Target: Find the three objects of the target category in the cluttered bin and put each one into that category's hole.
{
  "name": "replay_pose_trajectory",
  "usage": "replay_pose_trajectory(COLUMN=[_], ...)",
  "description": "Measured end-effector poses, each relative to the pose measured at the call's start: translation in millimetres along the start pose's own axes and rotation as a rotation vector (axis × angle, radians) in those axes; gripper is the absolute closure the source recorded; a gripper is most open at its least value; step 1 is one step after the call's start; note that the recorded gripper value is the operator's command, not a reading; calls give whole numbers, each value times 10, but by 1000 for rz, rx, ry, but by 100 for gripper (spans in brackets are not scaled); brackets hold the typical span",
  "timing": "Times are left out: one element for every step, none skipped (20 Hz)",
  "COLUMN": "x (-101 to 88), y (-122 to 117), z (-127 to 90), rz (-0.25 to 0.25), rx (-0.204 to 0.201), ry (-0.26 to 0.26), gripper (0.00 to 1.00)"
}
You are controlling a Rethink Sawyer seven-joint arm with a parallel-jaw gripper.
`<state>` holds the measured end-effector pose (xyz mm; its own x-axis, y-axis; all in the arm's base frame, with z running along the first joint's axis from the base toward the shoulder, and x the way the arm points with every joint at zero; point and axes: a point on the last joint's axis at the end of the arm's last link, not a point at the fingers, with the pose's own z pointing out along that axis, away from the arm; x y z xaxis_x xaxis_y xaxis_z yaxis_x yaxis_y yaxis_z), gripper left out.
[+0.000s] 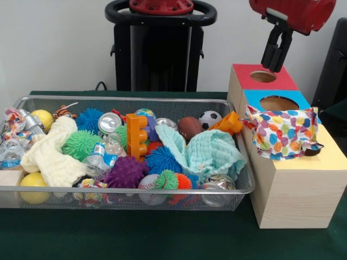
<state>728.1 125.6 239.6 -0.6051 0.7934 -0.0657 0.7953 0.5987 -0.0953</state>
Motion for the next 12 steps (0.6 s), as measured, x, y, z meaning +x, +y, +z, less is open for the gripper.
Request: replay_pose_trajectory(x=[3,7,12,15,15,16,17,16,15,15,16,16], y=[2,5,8,9,9,10,11,12,17,19,23,26], z=[1,3,7,12,17,21,30,36,50,55,60,62], rz=[-1,-2,-3,-6,-9,-10,-15,-17,-24,-26,-28,-29], rx=[0,0,0,1,1,1,2,2,0,0,-1,-2], ry=[0,1,1,-2,-5,-7,-13,-17,-28,-31,-35,-37], gripper=[100,100,100,100,100,100,100,100,100,100,100,100])
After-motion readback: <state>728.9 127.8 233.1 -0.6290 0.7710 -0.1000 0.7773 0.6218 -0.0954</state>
